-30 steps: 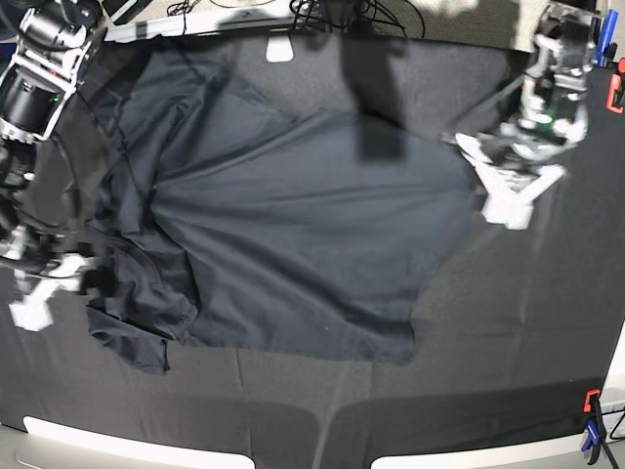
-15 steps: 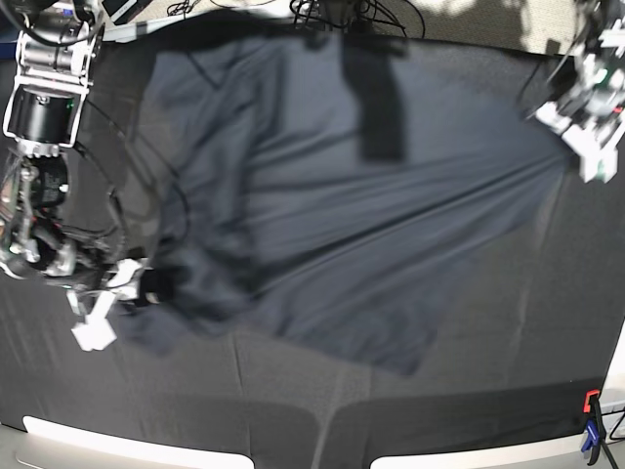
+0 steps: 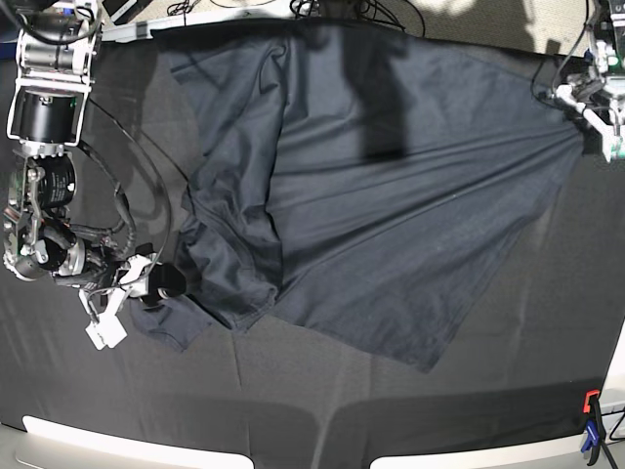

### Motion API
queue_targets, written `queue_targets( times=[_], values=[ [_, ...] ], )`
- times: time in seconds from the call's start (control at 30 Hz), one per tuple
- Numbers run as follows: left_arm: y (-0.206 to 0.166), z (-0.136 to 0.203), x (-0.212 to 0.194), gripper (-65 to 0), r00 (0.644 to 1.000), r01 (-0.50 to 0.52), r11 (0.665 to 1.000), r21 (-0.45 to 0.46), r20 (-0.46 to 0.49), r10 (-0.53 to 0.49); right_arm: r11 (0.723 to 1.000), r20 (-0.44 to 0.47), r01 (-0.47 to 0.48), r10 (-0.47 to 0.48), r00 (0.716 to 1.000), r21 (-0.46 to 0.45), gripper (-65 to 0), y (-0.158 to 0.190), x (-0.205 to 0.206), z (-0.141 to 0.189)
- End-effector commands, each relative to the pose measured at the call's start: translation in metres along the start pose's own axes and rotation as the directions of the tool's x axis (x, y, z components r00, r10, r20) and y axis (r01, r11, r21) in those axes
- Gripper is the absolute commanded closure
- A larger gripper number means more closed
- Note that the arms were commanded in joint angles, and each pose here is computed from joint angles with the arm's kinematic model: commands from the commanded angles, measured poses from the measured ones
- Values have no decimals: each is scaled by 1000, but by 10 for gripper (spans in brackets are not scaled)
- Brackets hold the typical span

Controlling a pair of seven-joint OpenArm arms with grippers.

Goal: Layout the t-shirt on the table in an organized manner, then fold the t-shirt properly

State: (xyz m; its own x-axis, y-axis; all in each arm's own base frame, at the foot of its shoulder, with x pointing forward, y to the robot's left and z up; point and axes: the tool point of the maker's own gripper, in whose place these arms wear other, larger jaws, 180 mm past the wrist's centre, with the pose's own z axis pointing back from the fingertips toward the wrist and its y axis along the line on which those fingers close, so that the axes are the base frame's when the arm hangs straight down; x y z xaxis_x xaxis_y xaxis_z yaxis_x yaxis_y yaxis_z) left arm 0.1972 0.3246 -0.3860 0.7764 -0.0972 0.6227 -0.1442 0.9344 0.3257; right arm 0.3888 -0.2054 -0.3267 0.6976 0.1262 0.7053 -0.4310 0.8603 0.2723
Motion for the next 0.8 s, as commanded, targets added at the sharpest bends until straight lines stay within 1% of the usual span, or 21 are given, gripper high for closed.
queue_targets(
  times=[0.0,0.1,0.13,0.17,0.2,0.27,0.3,0.4,0.5,0.57,0.63,0.7,0.77],
  values=[
    [7,8,30,-290,995,20,1000,19,97,-21,1000,82,-30,30,996,-2,-274,-1,29,10],
    [1,25,73,-293,967,37,999,4,251,-37,1000,81,-30,30,996,-2,-274,-1,28,10],
    [-7,29,85,-293,955,49,998,-34,293,-37,1000,82,-30,31,996,-3,-274,-1,28,10],
    [-18,32,97,-293,943,52,994,-95,332,-18,1000,82,-30,31,996,-3,-274,-1,28,10],
    [-31,35,109,-293,929,53,984,-172,369,15,1000,81,-30,30,996,-2,-274,-1,28,10],
    [-51,38,132,-293,904,32,951,-309,414,104,1000,70,-31,31,997,-4,-274,-2,26,10],
    [-56,37,143,-293,891,17,936,-351,430,145,1000,61,-31,31,998,-4,-274,-2,25,10],
    [-63,24,174,-292,865,-9,914,-406,455,211,1000,48,-31,31,998,-4,-274,-2,22,9],
    [-85,6,199,-292,862,32,883,-468,460,213,1000,50,-31,31,998,-4,-273,-2,22,9],
    [-106,-9,216,-292,868,52,860,-508,449,212,1000,50,-30,30,998,-2,-274,-1,22,9],
    [-126,-26,232,-292,878,73,842,-535,434,200,1000,44,-30,30,999,1,-273,1,21,7],
    [-145,-44,246,-292,891,100,831,-547,421,169,999,27,-35,36,999,-8,-273,2,18,2],
    [-159,-62,259,-292,906,102,822,-561,394,156,999,11,-41,41,999,-16,-274,4,14,-4]
  ],
)
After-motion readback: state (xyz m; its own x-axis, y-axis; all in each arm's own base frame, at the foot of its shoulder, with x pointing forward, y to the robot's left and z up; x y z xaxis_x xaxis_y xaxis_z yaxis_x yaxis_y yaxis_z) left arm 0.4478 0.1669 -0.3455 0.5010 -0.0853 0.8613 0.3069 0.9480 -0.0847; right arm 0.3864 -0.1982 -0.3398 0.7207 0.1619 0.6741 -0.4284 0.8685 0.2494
